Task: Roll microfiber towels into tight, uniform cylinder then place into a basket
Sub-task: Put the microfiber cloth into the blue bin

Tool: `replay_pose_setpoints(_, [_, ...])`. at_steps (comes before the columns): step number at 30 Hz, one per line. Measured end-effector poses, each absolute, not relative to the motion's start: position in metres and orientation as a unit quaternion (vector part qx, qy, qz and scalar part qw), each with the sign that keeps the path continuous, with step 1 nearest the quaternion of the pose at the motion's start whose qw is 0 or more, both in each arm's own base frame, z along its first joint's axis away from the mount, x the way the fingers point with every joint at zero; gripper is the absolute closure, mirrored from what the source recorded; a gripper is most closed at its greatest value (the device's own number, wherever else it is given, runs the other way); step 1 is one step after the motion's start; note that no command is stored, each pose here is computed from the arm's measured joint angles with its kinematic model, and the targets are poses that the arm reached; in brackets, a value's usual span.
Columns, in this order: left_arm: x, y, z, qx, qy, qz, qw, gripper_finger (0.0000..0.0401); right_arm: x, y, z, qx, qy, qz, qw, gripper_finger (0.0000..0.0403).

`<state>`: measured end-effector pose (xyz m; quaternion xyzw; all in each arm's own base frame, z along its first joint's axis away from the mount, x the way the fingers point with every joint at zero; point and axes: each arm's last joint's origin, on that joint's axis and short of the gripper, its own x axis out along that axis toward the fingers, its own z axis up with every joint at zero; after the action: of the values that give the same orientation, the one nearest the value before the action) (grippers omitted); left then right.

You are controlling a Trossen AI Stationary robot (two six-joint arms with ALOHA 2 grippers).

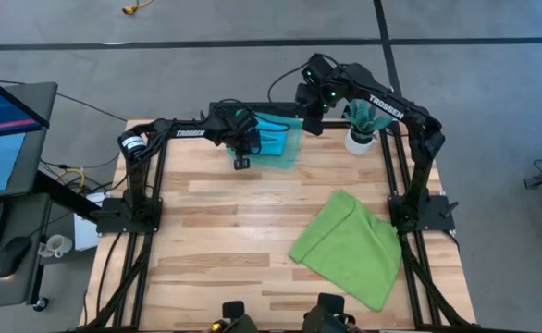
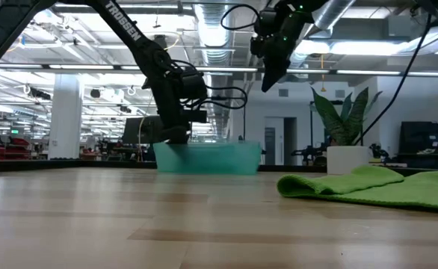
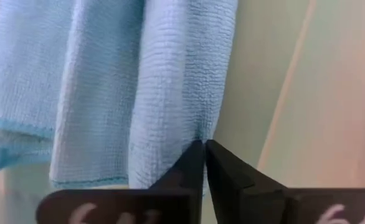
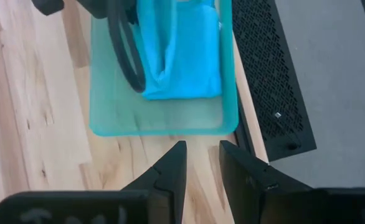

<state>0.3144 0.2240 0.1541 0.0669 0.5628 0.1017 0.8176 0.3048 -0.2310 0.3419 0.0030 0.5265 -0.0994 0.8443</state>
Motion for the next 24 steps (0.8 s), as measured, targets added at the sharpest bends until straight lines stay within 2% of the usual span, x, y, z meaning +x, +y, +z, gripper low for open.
replay_pose_setpoints(14, [0.32, 0.227, 0.182, 0.053, 0.534, 0.126, 0.834, 0.04, 0.303, -0.228, 0.34, -0.008, 0.542, -0.079, 0.837, 0.0285])
replay_pose_setpoints(24, [0.323, 0.234, 0.198, 0.057, 0.526, 0.133, 0.838, 0.0401, 0.299, -0.228, 0.299, 0.014, 0.579, -0.042, 0.814, 0.0285])
